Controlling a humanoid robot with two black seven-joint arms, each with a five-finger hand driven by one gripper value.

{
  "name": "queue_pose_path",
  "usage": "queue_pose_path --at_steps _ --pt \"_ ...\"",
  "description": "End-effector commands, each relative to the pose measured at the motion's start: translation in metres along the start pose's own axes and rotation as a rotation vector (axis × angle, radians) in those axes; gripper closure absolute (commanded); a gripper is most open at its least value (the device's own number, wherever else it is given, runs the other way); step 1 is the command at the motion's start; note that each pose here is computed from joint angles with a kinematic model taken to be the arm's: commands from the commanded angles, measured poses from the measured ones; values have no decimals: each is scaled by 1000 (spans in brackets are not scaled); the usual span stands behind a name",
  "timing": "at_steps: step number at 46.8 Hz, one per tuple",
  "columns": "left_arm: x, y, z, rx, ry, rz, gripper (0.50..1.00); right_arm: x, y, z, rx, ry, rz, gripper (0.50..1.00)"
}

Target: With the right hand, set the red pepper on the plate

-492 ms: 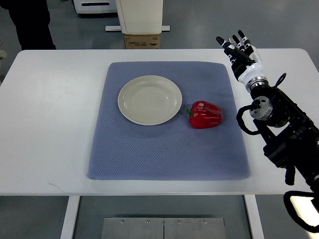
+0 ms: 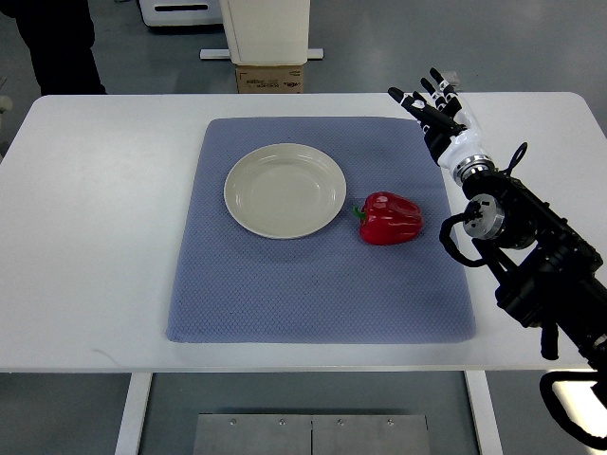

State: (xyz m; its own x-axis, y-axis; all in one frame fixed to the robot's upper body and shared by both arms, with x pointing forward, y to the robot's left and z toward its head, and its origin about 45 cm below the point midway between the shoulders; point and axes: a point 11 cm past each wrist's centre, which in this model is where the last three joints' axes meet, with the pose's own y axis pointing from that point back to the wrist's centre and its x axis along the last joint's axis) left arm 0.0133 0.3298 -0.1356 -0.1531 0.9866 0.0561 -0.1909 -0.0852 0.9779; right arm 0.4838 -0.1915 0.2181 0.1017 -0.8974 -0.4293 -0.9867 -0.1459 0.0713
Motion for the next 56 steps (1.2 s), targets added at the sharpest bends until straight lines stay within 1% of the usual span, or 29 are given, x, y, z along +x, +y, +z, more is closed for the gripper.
queue_pose_path --at_steps 1,30,42,56 --pt "1 1 -4 7 1 2 500 1 1 1 -3 1 1 500" --pt "1 1 -6 10 2 2 500 0 0 0 0 2 0 500" --pt "1 1 -6 10 2 2 500 1 0 -4 30 -1 3 500" --pt "1 1 -6 12 2 2 500 3 0 -2 21 -43 16 500"
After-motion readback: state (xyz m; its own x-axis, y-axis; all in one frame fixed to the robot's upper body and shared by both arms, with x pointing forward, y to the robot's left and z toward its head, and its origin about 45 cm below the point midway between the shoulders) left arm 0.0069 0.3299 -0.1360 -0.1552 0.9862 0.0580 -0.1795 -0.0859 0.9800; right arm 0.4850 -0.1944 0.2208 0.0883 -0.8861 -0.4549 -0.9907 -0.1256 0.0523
